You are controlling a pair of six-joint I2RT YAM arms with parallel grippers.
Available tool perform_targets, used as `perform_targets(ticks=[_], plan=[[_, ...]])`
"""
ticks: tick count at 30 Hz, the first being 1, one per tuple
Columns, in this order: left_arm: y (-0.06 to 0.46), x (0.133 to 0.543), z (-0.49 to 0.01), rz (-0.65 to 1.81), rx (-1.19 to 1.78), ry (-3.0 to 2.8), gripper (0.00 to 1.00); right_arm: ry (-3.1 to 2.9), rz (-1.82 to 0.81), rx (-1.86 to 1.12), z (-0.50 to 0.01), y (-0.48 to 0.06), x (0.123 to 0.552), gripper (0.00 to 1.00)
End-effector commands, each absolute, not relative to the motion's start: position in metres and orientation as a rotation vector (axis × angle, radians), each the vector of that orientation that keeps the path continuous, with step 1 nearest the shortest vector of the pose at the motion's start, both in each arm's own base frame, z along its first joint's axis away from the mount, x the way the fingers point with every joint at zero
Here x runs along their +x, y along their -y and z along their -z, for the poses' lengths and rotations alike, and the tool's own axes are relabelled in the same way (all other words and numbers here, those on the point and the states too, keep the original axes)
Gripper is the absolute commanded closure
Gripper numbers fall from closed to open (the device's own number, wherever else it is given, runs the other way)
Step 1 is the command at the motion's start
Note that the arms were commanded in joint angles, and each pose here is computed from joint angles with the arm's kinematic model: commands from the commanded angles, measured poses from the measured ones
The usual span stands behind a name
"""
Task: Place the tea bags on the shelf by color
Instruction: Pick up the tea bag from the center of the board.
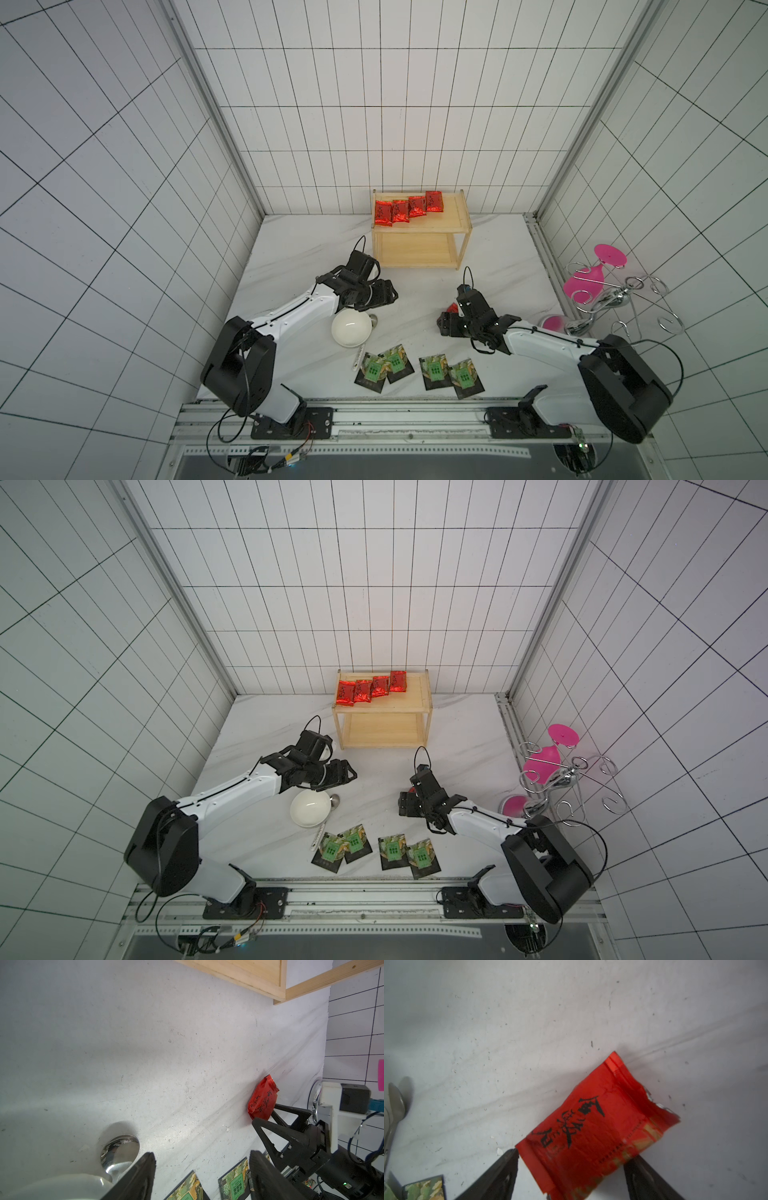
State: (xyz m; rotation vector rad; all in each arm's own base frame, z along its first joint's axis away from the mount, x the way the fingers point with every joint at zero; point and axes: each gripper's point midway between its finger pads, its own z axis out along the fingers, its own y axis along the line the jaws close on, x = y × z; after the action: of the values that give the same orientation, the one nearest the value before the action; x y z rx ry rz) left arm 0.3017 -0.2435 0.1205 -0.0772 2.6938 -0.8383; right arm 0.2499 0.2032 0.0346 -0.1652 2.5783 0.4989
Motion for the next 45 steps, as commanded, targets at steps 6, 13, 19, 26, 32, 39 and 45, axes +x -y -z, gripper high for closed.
perform_targets(ticks=[6,13,19,26,32,39,45], plan=[[0.245,0.307,-0.122,0.864,-0.089,-2.669,0.26,-2.538,-0.623,-0.157,-0.052,-0.219,0.274,0.13],[0.253,0.302,-0.116,0.931,-0.065,-2.68,0.27,-2.524,-0.737,-0.186,-0.057,-0.239,0.277,0.24],[0.284,0.286,-0.111,1.087,0.076,-2.712,0.31,-2.505,-0.826,-0.23,-0.065,-0.253,0.277,0.33],[0.325,0.274,-0.104,1.186,0.272,-2.728,0.32,-2.417,-0.758,-0.216,-0.096,-0.222,0.264,0.44],[0.342,0.286,-0.088,1.205,0.271,-2.75,0.34,-2.385,-0.873,-0.192,-0.092,-0.222,0.246,0.7],[0.349,0.294,-0.075,1.193,0.298,-2.766,0.36,-2.396,-0.923,-0.183,-0.079,-0.222,0.236,0.88],[0.355,0.298,-0.065,1.206,0.308,-2.775,0.37,-2.43,-0.923,-0.171,-0.064,-0.216,0.225,0.93]])
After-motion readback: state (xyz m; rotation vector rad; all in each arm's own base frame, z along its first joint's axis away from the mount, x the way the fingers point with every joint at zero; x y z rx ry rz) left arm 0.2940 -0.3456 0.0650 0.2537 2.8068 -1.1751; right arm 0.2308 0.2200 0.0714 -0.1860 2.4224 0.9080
